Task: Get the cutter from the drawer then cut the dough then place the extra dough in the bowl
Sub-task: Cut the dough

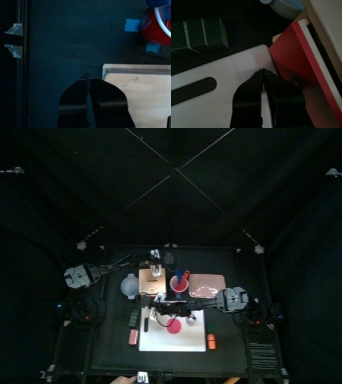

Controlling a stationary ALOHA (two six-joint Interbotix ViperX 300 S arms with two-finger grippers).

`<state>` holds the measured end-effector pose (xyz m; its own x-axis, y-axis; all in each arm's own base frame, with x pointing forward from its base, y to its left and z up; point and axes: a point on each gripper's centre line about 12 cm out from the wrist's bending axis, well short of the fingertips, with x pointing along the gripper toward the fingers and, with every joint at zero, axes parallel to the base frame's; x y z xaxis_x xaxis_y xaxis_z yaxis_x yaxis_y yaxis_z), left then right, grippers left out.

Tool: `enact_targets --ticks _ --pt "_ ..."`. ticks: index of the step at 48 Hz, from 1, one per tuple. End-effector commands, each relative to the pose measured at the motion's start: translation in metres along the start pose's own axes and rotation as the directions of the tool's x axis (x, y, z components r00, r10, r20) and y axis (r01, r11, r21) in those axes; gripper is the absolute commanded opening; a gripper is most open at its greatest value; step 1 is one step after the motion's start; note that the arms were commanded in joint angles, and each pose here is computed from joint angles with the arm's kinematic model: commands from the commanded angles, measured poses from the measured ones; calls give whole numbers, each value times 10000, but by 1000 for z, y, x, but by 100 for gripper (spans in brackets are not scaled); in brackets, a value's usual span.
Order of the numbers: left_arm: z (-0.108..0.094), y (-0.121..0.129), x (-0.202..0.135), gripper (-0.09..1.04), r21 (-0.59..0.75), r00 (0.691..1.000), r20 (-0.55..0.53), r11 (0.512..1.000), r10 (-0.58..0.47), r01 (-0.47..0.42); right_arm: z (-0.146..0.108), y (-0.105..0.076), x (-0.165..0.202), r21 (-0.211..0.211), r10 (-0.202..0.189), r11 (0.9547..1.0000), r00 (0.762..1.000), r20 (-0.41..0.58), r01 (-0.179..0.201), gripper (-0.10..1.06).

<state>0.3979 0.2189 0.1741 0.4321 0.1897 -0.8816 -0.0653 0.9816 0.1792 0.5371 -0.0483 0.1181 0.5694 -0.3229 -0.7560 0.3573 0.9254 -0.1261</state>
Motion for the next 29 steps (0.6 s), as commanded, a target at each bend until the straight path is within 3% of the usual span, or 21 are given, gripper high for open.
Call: enact_targets --ticks 1,9,15,25,29 --pt "15 -14 -4 39 260 9993 347 9996 -109 100 22 -50 -3 688 -699 9953 9972 264 679 21" --pt "15 -15 -2 39 200 9992 370 9997 -121 113 29 -46 -8 858 -546 9950 9977 398 511 21" --pt "15 -13 -5 39 116 9992 404 9999 -80 76 33 -25 -18 608 -273 9979 9982 543 240 21" --pt "20 -6 -21 39 23 9972 739 9999 145 -147 33 -8 -36 374 -429 9984 9986 320 417 21" --pt "16 2 -24 39 -176 9970 730 9995 257 -245 32 3 -43 388 -219 9990 9993 300 207 21"
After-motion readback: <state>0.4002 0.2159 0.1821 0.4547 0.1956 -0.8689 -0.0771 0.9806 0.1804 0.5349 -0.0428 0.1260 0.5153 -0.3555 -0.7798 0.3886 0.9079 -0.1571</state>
